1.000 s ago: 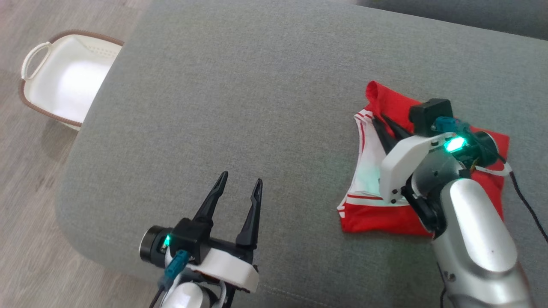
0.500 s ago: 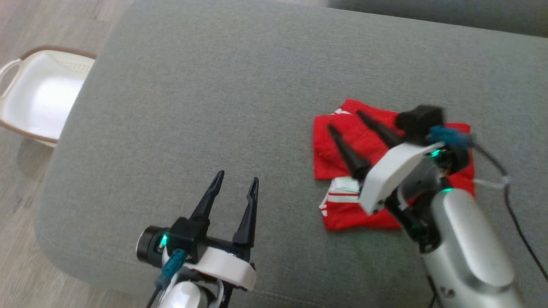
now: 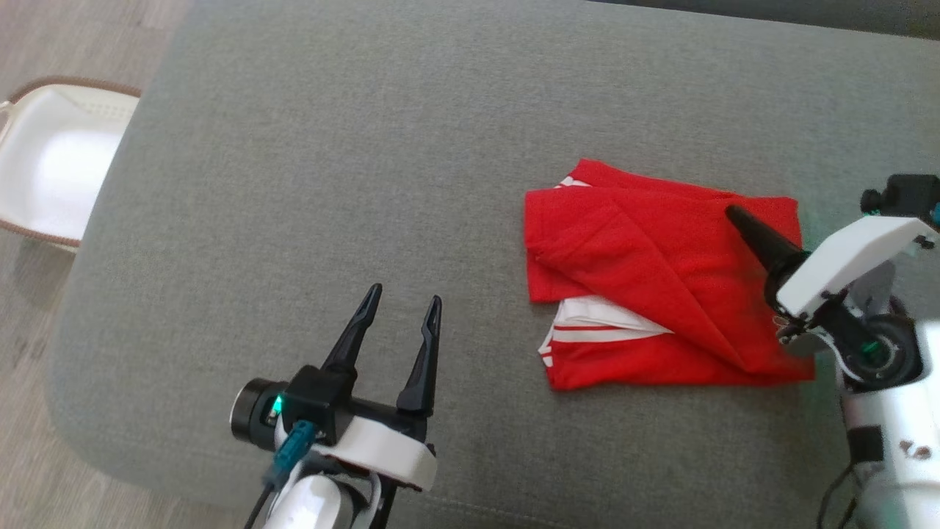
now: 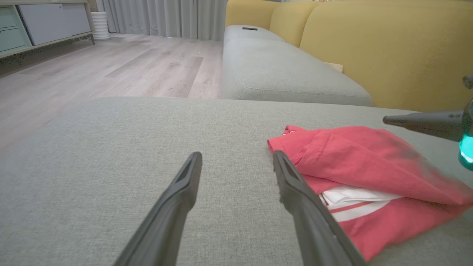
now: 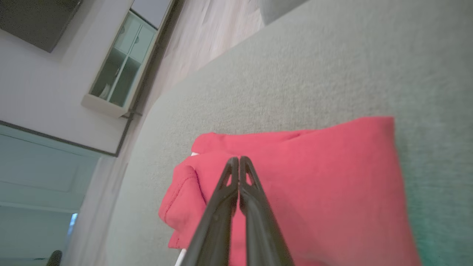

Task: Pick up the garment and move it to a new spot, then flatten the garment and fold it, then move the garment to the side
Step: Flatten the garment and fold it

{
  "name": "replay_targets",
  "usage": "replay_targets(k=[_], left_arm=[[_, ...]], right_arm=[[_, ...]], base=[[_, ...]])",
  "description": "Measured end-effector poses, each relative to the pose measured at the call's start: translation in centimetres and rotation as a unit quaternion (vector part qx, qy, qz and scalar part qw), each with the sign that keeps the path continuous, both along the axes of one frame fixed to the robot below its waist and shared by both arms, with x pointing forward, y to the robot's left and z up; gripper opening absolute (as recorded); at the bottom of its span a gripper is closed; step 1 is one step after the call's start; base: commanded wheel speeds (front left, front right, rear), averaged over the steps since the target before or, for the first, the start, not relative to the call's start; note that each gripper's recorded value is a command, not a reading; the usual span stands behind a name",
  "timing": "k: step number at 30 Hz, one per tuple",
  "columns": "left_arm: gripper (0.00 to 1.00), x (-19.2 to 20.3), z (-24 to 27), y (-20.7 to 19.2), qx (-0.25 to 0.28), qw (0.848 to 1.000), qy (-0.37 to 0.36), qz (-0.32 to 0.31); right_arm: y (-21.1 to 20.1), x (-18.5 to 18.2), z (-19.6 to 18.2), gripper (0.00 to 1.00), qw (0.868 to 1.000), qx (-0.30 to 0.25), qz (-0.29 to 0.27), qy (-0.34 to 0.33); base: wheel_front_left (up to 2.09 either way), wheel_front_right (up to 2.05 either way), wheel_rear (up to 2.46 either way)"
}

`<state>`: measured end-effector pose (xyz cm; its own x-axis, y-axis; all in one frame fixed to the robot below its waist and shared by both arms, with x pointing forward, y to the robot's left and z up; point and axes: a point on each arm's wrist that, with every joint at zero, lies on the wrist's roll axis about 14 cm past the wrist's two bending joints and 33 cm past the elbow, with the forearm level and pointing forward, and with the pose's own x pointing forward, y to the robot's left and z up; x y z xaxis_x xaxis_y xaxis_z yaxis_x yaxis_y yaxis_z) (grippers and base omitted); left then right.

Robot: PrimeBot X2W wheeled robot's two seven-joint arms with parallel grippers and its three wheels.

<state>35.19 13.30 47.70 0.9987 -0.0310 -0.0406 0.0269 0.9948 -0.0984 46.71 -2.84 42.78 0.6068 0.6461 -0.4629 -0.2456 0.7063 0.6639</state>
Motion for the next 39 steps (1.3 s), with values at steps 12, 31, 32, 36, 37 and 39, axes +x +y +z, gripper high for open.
replay_targets(k=[12, 31, 32, 36, 37, 39], left_arm=[[1.00, -0.7, -0.1, 1.4, 0.006, 1.000, 0.004, 0.024], [1.00, -1.9, 1.4, 0.8, 0.001, 1.000, -0.023, 0.011], [1.00, -2.2, 1.4, 0.8, -0.001, 1.000, -0.023, 0.012], [1.00, -3.2, 1.0, 0.9, -0.009, 1.000, -0.018, 0.018], [1.00, -3.3, 1.0, 1.0, -0.012, 1.000, -0.018, 0.019], [1.00, -3.2, 1.1, 1.2, -0.013, 0.999, -0.021, 0.022]], right_arm=[[2.5, -2.4, -3.8, 0.00, 0.986, 0.031, 0.071, 0.147], [9.5, -14.1, -0.1, 0.00, 0.960, 0.043, 0.253, 0.109], [9.4, -13.7, 0.5, 0.26, 0.966, 0.048, 0.238, 0.088], [7.6, -11.5, 2.2, 1.00, 0.985, 0.030, 0.167, -0.022], [6.8, -10.9, 2.4, 1.00, 0.988, 0.023, 0.146, -0.046], [5.2, -10.2, 2.6, 1.00, 0.991, 0.016, 0.101, -0.081]], base=[[0.00, 0.00, 0.00], [0.00, 0.00, 0.00], [0.00, 0.00, 0.00], [0.00, 0.00, 0.00], [0.00, 0.00, 0.00], [0.00, 0.00, 0.00]])
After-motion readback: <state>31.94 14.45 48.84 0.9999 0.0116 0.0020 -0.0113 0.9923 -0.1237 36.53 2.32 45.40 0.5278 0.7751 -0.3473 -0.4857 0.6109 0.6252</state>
